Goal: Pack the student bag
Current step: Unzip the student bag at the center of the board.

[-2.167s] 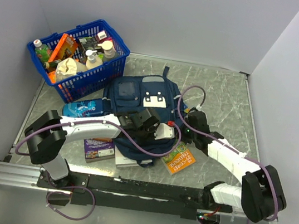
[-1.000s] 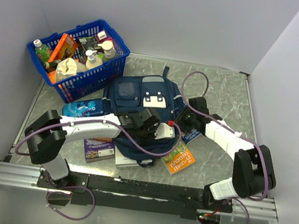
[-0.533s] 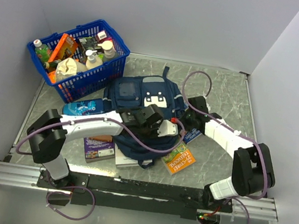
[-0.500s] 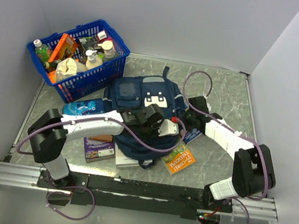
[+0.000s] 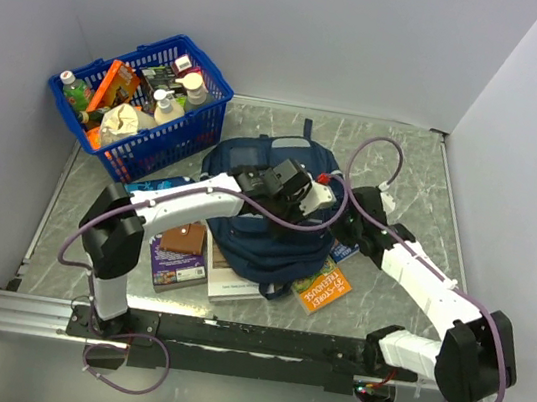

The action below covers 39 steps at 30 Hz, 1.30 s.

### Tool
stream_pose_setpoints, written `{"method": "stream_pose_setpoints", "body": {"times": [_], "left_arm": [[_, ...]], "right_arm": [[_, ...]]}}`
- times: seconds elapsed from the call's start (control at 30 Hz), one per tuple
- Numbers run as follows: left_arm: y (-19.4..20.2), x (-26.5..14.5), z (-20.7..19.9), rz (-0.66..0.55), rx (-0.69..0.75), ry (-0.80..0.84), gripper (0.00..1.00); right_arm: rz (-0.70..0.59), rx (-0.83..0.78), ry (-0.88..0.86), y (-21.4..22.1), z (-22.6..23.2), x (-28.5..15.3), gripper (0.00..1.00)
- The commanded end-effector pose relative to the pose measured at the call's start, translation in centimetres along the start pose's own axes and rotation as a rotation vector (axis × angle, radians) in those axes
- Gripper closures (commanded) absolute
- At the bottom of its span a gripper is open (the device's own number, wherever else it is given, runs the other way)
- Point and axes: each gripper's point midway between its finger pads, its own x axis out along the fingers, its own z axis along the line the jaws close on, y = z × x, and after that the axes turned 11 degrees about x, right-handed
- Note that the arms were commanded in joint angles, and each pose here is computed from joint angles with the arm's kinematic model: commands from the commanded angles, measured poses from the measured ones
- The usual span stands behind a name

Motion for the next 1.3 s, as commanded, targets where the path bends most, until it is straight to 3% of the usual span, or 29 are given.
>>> {"method": "stream_pose_setpoints", "body": {"times": [0.0, 0.13, 0.3, 0.4, 0.5, 0.73, 0.87, 1.03, 1.13, 1.17, 1.23, 1.27], "left_arm": [[-5.0, -2.1, 1.1, -0.135, -0.084, 0.017, 0.18], [-4.7, -4.1, 3.4, -0.194, -0.104, 0.025, 0.00], [1.6, -5.4, 11.6, -0.143, -0.163, -0.142, 0.03], [6.7, -3.9, 13.1, -0.054, -0.142, -0.133, 0.04], [9.5, -2.8, 12.5, -0.019, -0.117, -0.052, 0.04], [7.9, -2.2, 11.5, -0.112, -0.069, 0.096, 0.01], [7.7, -2.1, 10.2, -0.125, -0.064, 0.188, 0.12], [9.4, -1.0, 9.4, -0.096, -0.068, 0.228, 0.11], [9.8, -0.9, 9.3, -0.104, -0.088, 0.262, 0.33], [9.8, -0.8, 9.1, -0.103, -0.095, 0.274, 0.51], [9.5, -0.8, 8.8, -0.111, -0.104, 0.300, 0.71], [9.4, -0.9, 8.5, -0.114, -0.119, 0.319, 0.96]], "right_arm": [[0.072, -0.017, 0.097, 2.2, -3.1, -1.4, 1.00], [0.055, 0.003, 0.110, 1.4, -3.1, -1.3, 1.00], [0.049, 0.032, 0.125, 0.5, -3.5, -0.7, 1.00], [0.051, 0.038, 0.130, 0.3, -3.4, -0.4, 1.00], [0.048, 0.032, 0.127, 0.0, -2.9, -0.4, 1.00], [0.031, 0.010, 0.123, -0.7, -2.3, -0.7, 1.00], [0.035, 0.002, 0.126, -0.7, -2.1, -0.6, 1.00], [0.035, -0.015, 0.123, -0.9, -1.9, -0.6, 1.00], [0.031, -0.023, 0.122, -1.0, -1.9, -0.7, 1.00], [0.031, -0.024, 0.122, -1.1, -1.9, -0.7, 1.00], [0.035, -0.029, 0.118, -1.1, -1.6, -0.7, 1.00], [0.039, -0.031, 0.126, -1.1, -1.6, -0.7, 1.00]]}}
